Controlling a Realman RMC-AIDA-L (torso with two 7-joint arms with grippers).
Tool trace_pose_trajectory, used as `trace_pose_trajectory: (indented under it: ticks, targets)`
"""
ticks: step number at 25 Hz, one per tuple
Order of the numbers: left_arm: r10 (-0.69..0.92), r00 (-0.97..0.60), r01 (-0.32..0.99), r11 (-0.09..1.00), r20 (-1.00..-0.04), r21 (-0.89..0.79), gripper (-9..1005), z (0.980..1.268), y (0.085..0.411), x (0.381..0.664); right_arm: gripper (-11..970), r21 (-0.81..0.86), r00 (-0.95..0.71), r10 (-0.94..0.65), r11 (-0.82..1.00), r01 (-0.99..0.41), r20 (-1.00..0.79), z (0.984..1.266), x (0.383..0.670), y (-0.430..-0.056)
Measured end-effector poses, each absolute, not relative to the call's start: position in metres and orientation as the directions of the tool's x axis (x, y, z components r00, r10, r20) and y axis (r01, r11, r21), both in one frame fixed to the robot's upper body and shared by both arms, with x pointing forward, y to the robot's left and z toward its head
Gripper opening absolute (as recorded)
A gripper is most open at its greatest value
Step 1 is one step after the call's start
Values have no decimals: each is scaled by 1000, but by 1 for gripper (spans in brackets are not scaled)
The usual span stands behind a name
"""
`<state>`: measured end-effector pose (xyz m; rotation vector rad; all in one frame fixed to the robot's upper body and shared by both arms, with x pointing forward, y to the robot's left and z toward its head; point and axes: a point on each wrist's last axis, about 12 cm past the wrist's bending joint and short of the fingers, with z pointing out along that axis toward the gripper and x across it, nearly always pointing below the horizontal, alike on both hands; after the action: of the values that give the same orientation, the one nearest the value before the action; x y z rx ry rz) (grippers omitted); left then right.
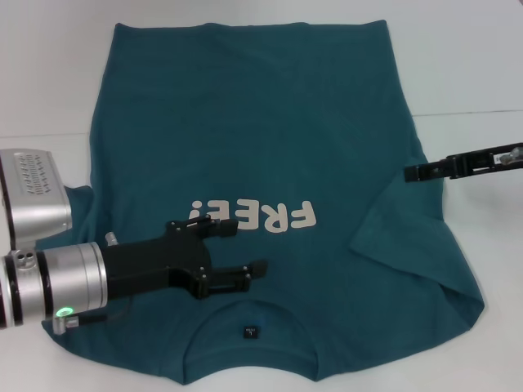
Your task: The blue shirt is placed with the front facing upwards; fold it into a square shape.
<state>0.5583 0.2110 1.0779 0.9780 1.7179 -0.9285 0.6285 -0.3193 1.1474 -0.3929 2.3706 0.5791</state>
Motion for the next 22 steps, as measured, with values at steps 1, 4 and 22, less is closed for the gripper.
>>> trace_pose_trajectory:
  ticks: [1, 4, 22]
  targets:
    - [207, -260, 903, 399, -943, -161, 847, 1078, 211, 558, 920, 297, -737, -136, 855, -424, -662, 1149, 631, -316]
    - [200, -267, 896, 412, -943, -166, 847, 1076, 212, 557, 919, 291, -717, -142, 847, -444, -682, 1153, 635, -308]
    - [0, -350, 762, 582, -937, -285, 846, 1074, 238, 565, 919, 104, -384, -223, 735, -670, -896, 1112, 607, -294]
